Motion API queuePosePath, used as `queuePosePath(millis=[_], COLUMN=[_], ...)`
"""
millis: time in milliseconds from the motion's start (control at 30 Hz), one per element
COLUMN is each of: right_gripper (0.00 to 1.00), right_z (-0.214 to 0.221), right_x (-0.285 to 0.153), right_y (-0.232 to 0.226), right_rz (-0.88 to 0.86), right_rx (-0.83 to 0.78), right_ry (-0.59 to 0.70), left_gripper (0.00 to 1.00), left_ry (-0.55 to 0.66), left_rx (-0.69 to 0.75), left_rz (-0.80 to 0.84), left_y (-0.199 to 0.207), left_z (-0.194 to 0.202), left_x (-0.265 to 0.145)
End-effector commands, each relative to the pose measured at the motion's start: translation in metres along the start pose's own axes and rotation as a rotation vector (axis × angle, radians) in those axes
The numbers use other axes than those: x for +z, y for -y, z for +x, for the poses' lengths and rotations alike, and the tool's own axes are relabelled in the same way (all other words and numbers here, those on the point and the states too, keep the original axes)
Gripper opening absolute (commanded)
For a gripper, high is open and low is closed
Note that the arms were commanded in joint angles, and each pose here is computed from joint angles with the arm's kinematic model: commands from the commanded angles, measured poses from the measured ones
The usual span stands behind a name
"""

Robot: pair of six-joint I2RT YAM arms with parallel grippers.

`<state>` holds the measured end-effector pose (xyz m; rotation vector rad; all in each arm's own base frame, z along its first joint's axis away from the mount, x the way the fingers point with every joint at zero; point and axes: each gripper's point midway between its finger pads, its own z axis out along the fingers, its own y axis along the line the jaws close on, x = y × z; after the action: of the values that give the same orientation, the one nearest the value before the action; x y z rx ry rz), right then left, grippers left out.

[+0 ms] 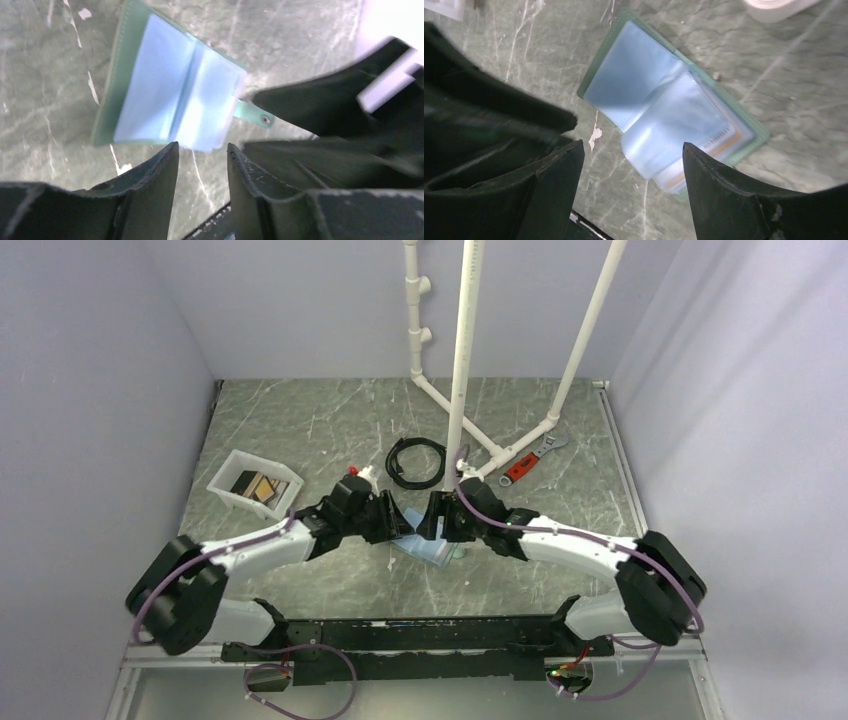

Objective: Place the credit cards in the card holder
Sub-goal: Open the card holder at the center of the board.

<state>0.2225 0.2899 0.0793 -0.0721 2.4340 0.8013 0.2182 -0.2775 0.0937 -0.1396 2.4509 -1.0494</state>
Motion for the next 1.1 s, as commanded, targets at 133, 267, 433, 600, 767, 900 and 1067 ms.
queuePosePath(millis=[133, 267, 433, 600, 767, 900, 1067], right_gripper=[0.71, 0.63, 0.56, 0.56, 0.56, 0.58, 0.59], right_z=[-0.01, -0.002, 0.009, 0.018, 0.02, 0.015, -0.005], right_x=[-0.02, -0.012, -0.004, 0.002, 0.01, 0.02, 0.03], right_y=[0.0, -0.002, 0.007, 0.017, 0.018, 0.006, -0.028], right_rz=[-0.102, -0.125, -0.102, -0.066, -0.066, -0.1, -0.167], right_rx=[0.106, 0.12, 0.148, 0.161, 0.161, 0.148, 0.106], right_ry=[0.067, 0.033, 0.008, -0.011, -0.019, -0.025, 0.02], left_gripper=[0.39, 0.35, 0.33, 0.33, 0.33, 0.33, 0.38], left_ry=[-0.021, -0.04, -0.045, -0.046, -0.045, -0.049, -0.033], left_rx=[0.011, -0.015, -0.049, -0.06, -0.064, -0.066, -0.06], left_rz=[-0.083, -0.141, -0.143, -0.152, -0.147, -0.132, -0.091], left_y=[-0.026, -0.048, -0.059, -0.066, -0.066, -0.063, -0.051], left_z=[-0.005, 0.006, 0.017, 0.023, 0.024, 0.025, 0.022], left_x=[0.032, 0.037, 0.037, 0.032, 0.03, 0.029, 0.019])
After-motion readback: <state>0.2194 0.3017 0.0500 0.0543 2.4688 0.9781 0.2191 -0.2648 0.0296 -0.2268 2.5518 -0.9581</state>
